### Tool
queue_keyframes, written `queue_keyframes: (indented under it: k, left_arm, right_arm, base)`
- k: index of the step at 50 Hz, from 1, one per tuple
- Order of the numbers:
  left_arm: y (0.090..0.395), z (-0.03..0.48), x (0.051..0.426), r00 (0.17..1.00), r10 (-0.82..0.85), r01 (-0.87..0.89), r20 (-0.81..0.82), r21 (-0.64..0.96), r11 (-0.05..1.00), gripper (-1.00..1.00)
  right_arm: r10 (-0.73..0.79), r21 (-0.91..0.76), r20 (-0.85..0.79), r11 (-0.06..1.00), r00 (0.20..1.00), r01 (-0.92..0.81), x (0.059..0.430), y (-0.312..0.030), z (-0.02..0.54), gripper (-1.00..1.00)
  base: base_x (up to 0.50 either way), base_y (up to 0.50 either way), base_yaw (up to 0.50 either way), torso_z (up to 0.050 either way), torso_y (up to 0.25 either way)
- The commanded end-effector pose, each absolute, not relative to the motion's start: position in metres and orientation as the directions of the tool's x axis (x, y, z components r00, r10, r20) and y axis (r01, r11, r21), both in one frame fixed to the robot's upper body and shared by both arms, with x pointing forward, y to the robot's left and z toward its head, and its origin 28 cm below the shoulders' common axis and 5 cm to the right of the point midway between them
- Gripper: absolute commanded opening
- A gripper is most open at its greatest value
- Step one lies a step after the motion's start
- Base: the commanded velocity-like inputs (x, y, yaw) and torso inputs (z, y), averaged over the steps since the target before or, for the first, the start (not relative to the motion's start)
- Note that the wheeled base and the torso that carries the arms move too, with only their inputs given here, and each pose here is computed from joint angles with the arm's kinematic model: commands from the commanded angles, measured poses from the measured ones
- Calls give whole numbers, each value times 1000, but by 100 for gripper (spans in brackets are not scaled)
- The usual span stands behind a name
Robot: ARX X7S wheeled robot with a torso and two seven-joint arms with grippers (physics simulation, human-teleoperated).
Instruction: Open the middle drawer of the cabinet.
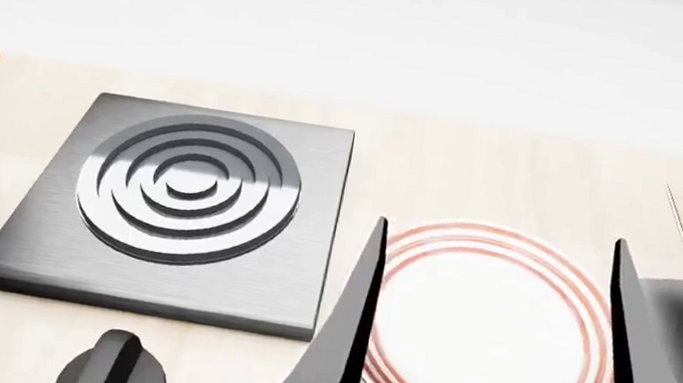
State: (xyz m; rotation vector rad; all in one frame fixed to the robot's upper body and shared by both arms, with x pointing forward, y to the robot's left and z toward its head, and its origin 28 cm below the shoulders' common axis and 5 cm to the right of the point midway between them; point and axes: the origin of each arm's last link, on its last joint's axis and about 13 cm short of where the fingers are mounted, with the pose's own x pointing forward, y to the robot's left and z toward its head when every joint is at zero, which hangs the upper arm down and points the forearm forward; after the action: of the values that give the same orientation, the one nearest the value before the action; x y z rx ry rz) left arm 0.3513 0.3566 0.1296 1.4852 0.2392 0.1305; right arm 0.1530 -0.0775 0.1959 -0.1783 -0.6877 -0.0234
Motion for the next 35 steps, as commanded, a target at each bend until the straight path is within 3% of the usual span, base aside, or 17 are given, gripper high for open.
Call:
queue_keyframes:
  k: [1,35]
  left_arm:
    - [315,172,374,991,51,-121,120,992,19,-100]
    - [288,184,374,989,-39,-144,145,989,26,-100]
  right_arm:
    - [32,-163,632,982,774,92,154,-79,197,100]
    - [40,-170,626,982,778,85,153,-78,196,100]
  base:
    - [16,0,-8,0,0]
    - [11,0,-11,0,0]
